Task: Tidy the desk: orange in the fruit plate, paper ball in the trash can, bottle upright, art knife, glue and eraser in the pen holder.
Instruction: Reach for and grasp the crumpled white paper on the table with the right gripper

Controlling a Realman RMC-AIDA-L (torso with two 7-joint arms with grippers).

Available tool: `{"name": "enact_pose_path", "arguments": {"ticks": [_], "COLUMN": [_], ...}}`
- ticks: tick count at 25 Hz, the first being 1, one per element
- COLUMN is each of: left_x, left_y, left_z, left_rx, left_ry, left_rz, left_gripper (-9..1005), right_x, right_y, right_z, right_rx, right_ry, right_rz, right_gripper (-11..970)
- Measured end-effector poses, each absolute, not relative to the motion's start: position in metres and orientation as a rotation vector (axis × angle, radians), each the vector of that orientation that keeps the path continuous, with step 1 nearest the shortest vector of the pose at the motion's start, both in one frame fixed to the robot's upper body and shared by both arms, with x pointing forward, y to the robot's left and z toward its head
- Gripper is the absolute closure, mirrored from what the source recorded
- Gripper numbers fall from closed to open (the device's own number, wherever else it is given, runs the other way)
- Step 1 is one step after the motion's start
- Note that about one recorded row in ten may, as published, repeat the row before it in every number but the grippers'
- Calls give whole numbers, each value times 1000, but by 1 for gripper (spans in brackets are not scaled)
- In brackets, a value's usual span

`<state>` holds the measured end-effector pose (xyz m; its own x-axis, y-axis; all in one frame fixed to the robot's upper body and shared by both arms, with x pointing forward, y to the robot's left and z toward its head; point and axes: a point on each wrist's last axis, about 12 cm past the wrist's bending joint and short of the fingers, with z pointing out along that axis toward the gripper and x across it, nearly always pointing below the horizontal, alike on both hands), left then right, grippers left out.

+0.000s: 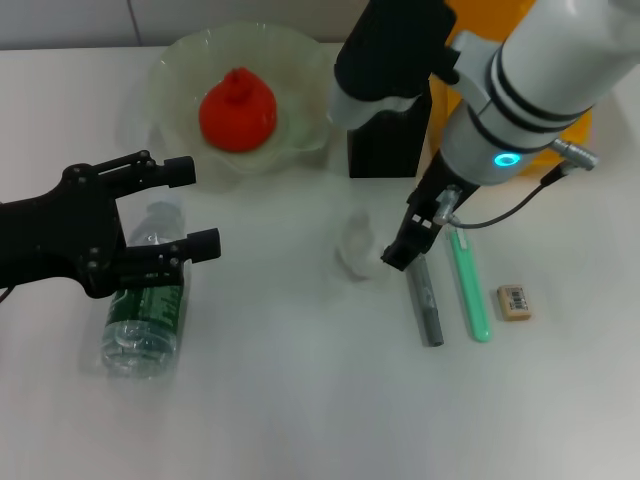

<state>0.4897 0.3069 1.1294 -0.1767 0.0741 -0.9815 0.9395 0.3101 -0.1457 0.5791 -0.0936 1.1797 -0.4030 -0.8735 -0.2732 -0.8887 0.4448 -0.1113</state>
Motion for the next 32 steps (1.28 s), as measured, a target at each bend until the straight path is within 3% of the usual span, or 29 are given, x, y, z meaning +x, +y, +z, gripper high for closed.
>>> {"name": "enact_pose_path", "arguments": {"ticks": [17, 32], "left_x": [489, 489], "left_y": [312, 311], "left_z": [1118, 1116], "left_rx": [944, 958], "left_ry": [1533, 1547], "left_rz": [-1027, -1027], "left_gripper": [141, 142], "right_x": [587, 594], "right_y": [-76, -72], "right_z": [1145, 1130], "right_rx": [-1532, -1538], "right_ry": [2418, 2403], "right_rz": [136, 96], "right_gripper": [297, 307]}}
